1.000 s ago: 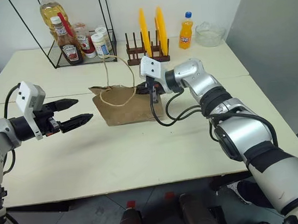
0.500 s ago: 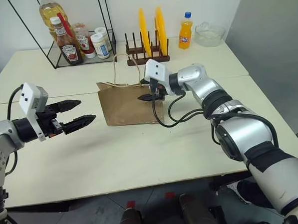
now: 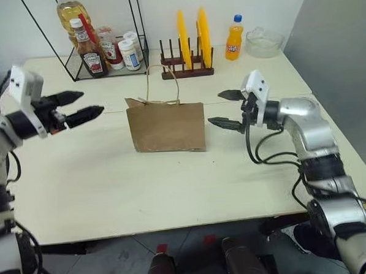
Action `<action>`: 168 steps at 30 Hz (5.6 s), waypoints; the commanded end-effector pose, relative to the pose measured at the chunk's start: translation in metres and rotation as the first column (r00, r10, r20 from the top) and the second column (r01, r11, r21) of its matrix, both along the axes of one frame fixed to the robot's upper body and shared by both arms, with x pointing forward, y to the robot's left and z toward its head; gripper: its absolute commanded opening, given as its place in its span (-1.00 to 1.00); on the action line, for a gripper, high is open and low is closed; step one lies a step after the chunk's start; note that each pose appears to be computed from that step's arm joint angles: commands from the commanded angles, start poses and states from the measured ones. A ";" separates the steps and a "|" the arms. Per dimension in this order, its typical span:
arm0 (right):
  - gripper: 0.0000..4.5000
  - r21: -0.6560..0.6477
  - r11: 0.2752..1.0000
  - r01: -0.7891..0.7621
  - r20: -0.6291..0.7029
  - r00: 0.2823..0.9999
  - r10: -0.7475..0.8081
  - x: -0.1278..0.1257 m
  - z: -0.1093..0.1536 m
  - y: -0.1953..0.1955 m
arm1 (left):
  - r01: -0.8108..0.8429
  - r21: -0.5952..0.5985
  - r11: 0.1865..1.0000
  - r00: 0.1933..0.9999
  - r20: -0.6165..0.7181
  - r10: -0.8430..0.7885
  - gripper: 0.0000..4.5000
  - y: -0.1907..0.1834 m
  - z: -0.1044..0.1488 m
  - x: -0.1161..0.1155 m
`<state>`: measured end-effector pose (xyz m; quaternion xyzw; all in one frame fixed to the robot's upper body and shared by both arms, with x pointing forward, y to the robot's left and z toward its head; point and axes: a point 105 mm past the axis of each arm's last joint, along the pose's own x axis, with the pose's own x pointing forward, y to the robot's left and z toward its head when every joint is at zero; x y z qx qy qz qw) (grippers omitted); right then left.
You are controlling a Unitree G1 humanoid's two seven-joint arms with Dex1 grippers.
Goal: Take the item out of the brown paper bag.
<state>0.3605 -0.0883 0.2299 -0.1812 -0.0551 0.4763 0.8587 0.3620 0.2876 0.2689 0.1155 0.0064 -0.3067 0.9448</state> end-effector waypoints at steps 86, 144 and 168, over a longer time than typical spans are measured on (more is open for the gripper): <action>0.99 -0.096 0.987 0.127 0.015 0.992 -0.126 -0.053 -0.035 -0.027 | 0.678 0.693 0.245 0.573 -0.289 -0.767 1.00 -0.133 -0.041 -0.048; 0.99 -0.180 0.983 -0.041 -0.072 0.997 0.028 -0.087 -0.078 -0.019 | 0.689 0.715 -0.120 0.236 -0.377 -0.896 1.00 -0.122 -0.136 -0.116; 0.99 -0.186 0.982 -0.034 -0.076 0.997 0.020 -0.086 -0.083 -0.022 | 0.656 0.736 -0.166 0.259 -0.426 -0.867 1.00 -0.106 -0.129 -0.108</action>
